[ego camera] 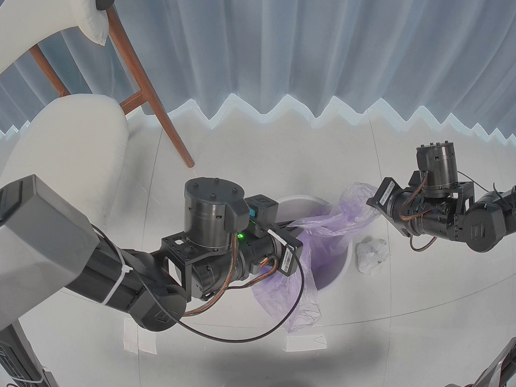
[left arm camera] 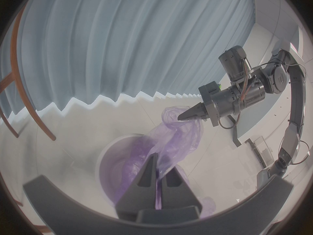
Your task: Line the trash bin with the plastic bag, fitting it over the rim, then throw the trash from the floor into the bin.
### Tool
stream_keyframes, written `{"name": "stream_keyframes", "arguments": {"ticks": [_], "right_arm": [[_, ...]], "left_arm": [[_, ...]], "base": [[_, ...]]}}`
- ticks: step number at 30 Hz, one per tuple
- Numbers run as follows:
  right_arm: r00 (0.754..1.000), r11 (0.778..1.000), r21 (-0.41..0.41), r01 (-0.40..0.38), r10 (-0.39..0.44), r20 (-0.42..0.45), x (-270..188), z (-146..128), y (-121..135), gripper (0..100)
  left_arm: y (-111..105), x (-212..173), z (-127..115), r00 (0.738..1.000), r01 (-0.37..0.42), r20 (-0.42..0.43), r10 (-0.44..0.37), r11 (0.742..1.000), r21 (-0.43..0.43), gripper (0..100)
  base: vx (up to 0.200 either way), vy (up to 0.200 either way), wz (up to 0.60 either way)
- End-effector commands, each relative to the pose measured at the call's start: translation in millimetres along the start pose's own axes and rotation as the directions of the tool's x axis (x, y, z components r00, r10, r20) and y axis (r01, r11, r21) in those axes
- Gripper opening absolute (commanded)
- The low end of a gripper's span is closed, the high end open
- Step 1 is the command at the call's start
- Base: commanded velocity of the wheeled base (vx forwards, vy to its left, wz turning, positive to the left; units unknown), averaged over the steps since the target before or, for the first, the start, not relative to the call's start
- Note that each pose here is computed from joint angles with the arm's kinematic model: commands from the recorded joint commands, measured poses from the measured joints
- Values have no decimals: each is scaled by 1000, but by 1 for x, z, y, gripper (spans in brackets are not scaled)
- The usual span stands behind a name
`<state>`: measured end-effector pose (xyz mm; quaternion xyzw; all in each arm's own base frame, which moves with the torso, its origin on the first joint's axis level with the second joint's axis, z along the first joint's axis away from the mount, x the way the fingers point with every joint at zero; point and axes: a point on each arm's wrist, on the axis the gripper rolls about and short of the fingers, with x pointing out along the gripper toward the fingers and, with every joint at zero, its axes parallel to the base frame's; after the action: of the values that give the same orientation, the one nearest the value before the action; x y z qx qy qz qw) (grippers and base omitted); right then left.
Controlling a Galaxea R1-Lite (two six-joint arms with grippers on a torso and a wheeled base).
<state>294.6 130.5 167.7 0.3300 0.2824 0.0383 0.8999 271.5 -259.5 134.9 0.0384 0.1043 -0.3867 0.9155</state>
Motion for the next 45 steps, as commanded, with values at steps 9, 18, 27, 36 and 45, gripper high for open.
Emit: {"name": "stream_keyframes", "arguments": {"ticks": [9, 18, 27, 36, 45], "right_arm": [[974, 920, -325, -221, 226, -22, -13, 17, -25, 0], [962, 876, -397, -273, 259, -90, -21, 19, -44, 0], [961, 875, -397, -277, 262, -93, -19, 18, -42, 0], [965, 880, -395, -262, 250, -84, -17, 19, -42, 0], [964, 880, -395, -265, 253, -83, -17, 19, -41, 0]], "left_arm": [[-15, -14, 20, 997, -12, 75, 17, 997, -70, 100], [-7, -86, -12, 999, 1, -53, -7, 995, -104, 100], [-8, -95, -48, 981, 38, -188, -53, 996, -78, 100], [-26, -80, -64, 960, 116, -248, -127, 992, -56, 100], [-1, -63, -82, 949, 101, -305, -81, 994, 51, 100]], "base": [[0, 0, 0], [0, 0, 0], [0, 0, 0], [0, 0, 0], [0, 0, 0]]}}
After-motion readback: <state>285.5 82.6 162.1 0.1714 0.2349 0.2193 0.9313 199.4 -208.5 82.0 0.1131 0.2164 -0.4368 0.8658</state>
